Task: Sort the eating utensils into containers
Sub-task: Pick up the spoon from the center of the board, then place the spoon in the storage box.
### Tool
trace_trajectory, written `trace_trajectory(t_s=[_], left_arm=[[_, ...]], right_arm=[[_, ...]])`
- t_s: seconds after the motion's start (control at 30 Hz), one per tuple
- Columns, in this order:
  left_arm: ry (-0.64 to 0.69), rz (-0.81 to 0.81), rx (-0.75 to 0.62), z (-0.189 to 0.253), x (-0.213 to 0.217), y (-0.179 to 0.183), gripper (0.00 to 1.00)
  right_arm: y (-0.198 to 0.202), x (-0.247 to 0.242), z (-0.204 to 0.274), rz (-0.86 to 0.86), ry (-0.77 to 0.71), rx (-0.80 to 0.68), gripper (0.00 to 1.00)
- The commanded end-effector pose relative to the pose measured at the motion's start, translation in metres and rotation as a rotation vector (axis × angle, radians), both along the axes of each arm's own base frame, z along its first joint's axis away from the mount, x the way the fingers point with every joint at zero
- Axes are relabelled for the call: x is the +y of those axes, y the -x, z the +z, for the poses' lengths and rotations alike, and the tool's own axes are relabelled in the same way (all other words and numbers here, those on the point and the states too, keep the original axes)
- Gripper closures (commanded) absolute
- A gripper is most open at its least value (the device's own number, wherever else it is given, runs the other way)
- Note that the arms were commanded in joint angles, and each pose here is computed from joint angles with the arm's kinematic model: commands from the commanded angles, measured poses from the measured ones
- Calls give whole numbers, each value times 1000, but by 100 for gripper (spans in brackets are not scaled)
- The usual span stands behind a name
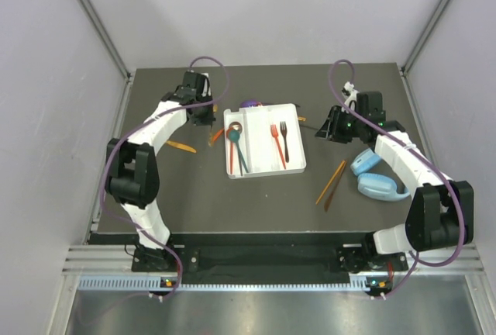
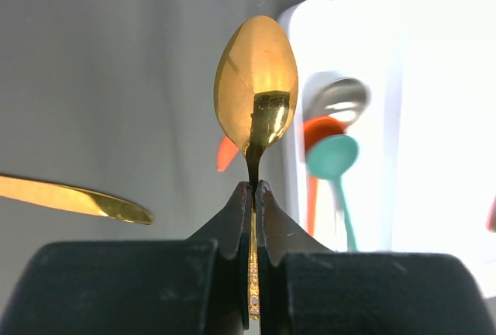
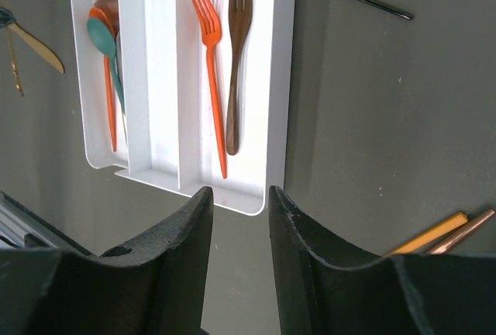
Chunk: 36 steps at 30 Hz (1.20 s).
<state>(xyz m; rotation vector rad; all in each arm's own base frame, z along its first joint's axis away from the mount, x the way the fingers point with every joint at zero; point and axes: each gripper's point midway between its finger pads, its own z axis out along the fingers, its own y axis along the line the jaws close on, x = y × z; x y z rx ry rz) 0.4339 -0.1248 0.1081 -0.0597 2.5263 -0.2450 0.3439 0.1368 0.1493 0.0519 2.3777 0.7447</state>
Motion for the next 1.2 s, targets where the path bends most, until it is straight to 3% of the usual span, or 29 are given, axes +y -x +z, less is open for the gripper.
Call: trace_trajectory(t_s=[0.0,0.17,0.4,0.8,1.13,1.17], left_arm=[[112,-7,-98,56,-35,2,100],[195,-14,-99,51,-81,14,100],[183,-23,-57,16,-132,33,100],[113,53,-67,-8,-116,40,100],[40,69,15,-43,-109,44,100],[32,73,22,-44,-108,44,95]], right_arm=[[-8,-1,8,-4,-13,-45,65],[-9,0,9,-6,-22,-44,65],[-5,-1,9,1,-8,-44,65],[-4,-2,6,2,-4,-39,65],[-2,-3,7,2,-1,-39,65],[-3,-3,7,1,-1,-39,65]])
